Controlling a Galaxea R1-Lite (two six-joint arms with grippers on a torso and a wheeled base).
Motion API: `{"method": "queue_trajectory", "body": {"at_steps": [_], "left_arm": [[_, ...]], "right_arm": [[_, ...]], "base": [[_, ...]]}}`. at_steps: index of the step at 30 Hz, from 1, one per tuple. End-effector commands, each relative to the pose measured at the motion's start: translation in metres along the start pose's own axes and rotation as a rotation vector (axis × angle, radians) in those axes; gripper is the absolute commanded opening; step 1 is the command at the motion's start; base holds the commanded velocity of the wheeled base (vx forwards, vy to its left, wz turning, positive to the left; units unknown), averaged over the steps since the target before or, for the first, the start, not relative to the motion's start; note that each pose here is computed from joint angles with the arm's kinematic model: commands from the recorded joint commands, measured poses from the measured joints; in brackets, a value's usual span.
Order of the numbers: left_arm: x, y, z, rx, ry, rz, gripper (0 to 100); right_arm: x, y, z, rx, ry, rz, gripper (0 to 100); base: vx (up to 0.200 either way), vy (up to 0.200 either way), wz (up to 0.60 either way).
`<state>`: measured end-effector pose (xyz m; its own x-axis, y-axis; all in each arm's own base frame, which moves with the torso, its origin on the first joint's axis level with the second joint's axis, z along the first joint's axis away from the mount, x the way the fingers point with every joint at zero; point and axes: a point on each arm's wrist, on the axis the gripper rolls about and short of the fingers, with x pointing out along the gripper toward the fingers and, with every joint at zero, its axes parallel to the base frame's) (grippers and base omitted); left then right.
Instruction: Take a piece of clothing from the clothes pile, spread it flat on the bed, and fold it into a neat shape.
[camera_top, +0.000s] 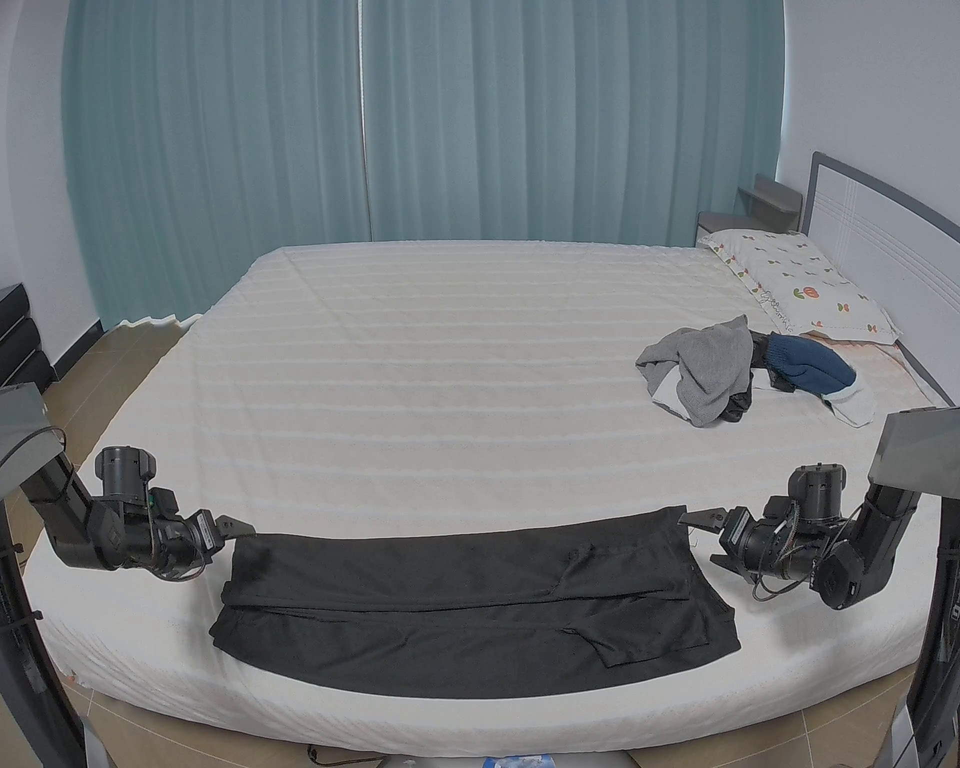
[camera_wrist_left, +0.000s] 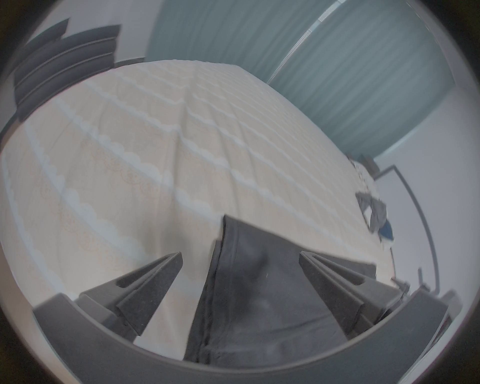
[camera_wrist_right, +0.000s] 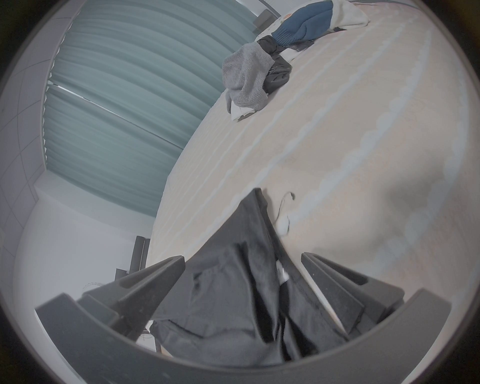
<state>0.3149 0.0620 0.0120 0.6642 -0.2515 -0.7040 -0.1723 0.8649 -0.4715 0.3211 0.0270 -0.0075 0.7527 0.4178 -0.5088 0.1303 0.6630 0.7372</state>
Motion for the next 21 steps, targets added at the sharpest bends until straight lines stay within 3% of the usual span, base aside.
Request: {"method": "queue_trajectory", "body": {"at_steps": [1, 21], "left_arm": [[-0.01, 0.005, -0.021, 0.066, 0.06, -0.005, 100], [0.012, -0.004, -0.033, 0.113, 0.122, -0.034, 100]], "right_arm": [[-0.018, 0.006, -0.009, -0.001, 0.019, 0.02, 100], [-0.022, 0.005, -0.01, 0.004, 0.028, 0.025, 100]], "base": [[0.0, 0.0, 0.0], [0.0, 0.0, 0.0]]}}
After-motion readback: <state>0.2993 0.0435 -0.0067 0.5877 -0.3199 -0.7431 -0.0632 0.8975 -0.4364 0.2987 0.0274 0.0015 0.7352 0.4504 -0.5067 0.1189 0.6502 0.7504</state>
